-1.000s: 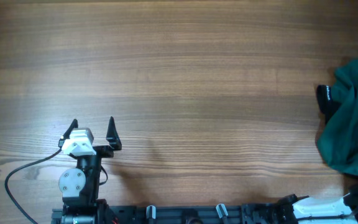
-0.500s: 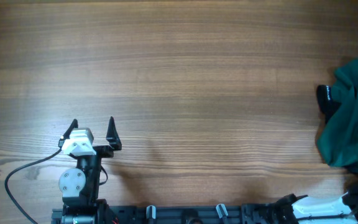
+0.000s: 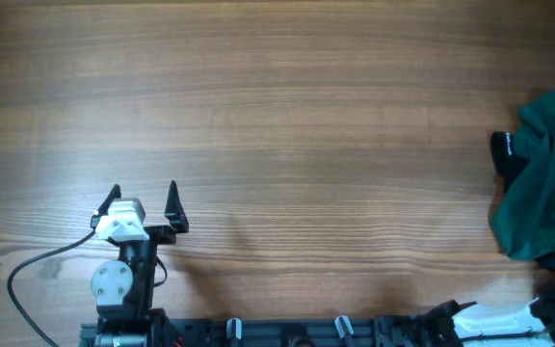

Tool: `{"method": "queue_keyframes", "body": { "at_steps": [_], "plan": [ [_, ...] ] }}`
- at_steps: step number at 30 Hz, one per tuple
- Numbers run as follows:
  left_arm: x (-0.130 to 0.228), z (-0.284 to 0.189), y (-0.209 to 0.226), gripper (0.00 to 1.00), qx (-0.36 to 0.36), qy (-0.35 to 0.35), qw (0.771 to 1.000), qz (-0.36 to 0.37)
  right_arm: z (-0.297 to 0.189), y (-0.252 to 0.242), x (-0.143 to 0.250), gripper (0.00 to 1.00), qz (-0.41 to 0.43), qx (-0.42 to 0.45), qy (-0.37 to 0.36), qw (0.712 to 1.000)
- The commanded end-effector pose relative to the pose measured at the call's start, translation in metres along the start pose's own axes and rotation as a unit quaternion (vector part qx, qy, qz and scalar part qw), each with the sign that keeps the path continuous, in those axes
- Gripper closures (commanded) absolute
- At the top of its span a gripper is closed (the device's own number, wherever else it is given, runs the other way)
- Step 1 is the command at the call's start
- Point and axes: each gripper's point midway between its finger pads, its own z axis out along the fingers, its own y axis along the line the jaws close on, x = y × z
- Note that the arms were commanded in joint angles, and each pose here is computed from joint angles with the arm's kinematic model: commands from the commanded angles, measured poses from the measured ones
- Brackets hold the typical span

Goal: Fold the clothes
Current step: 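Reach the right gripper to the green bag and grasp its edge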

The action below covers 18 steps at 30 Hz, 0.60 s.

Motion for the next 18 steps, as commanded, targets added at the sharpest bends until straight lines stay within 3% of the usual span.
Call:
{"method": "queue_keyframes", "body": {
  "at_steps": [1, 3, 5, 12, 18],
  "plan": [
    [0.001, 0.000, 0.003, 0.00, -0.006, -0.001, 1.000, 0.008, 0.005, 0.001, 0.008, 0.56, 0.011, -0.009, 0.003, 1.000],
    [0.001, 0.000, 0.003, 0.00, -0.006, -0.001, 1.000, 0.008, 0.009, 0.000, 0.011, 0.64, 0.012, -0.008, 0.006, 1.000],
    [0.001, 0.000, 0.003, 0.00, -0.006, -0.001, 1.000, 0.008, 0.009, 0.005, 0.010, 0.95, 0.009, -0.024, 0.004, 1.000],
    [0.001, 0.000, 0.003, 0.00, -0.006, -0.001, 1.000, 0.008, -0.004, 0.030, 0.005, 0.96, -0.013, -0.057, -0.002, 0.998],
    [0.001, 0.000, 0.003, 0.00, -0.006, -0.001, 1.000, 0.008, -0.055, 0.116, 0.001, 0.96, -0.125, -0.095, -0.055, 0.986]
  ]
}}
